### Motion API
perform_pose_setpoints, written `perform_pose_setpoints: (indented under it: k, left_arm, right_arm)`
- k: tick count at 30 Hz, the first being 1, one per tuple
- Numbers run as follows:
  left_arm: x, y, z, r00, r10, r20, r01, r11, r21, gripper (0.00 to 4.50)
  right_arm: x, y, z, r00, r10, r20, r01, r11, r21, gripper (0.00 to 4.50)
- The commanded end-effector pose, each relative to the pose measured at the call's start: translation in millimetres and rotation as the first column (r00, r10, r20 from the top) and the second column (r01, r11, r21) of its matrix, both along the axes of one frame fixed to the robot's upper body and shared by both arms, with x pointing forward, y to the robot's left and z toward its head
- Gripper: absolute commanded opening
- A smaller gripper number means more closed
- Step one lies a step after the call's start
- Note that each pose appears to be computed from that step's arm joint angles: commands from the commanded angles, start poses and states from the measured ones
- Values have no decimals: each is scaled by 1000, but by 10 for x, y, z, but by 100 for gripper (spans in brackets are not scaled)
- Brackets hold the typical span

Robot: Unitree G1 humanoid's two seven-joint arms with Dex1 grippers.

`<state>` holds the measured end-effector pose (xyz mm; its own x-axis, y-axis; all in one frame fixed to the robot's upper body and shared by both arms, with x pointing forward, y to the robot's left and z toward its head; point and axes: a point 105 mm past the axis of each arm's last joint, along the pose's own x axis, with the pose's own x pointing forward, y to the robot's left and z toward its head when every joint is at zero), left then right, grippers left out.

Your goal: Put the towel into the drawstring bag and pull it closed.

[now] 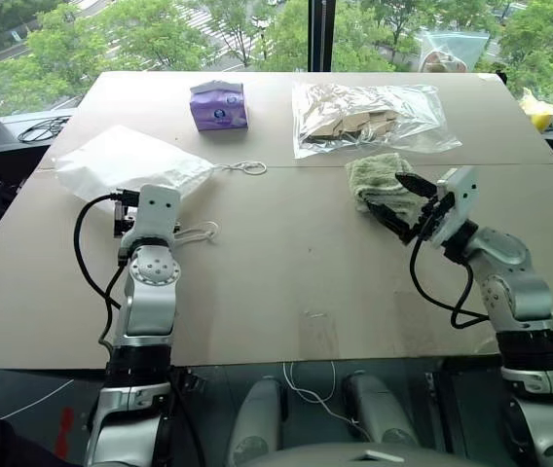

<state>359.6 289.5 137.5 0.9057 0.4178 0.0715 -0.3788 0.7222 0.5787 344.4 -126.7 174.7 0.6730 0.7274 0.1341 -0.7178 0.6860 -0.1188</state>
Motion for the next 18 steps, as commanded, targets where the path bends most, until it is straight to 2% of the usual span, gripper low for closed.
perform_pose_setpoints:
  k: [1,6,7,8,11,13,14,16,18]
  left_arm:
    - [36,57,87,1000,-1,20,0,999,55,304]
    - [119,140,98,1000,2,17,-4,996,87,304]
    - [132,148,108,1000,0,22,-2,996,91,256]
    - [149,148,115,1000,-7,24,5,995,95,233]
    - [185,138,126,999,-24,31,21,995,96,113]
    - [194,138,130,999,-27,35,23,995,97,36]
    - [196,142,134,999,-27,39,23,995,95,4]
    - [203,138,162,998,-28,56,23,996,88,4]
    - [216,124,198,996,-32,81,27,998,63,4]
  right_arm:
    - [-36,-39,118,999,0,43,0,1000,0,450]
    - [-31,-54,118,999,-8,51,9,1000,-10,450]
    - [-31,-55,113,999,-11,53,12,1000,-16,450]
    - [-33,-58,108,998,-13,55,14,1000,-19,450]
    - [-34,-92,107,998,-34,58,35,999,-20,450]
    - [-5,-147,100,995,-77,61,78,996,-30,450]
    - [83,-240,75,984,-168,67,172,983,-63,450]
    - [289,-508,-3,912,-401,86,410,897,-164,450]
    - [339,-585,-10,890,-450,74,455,872,-181,450]
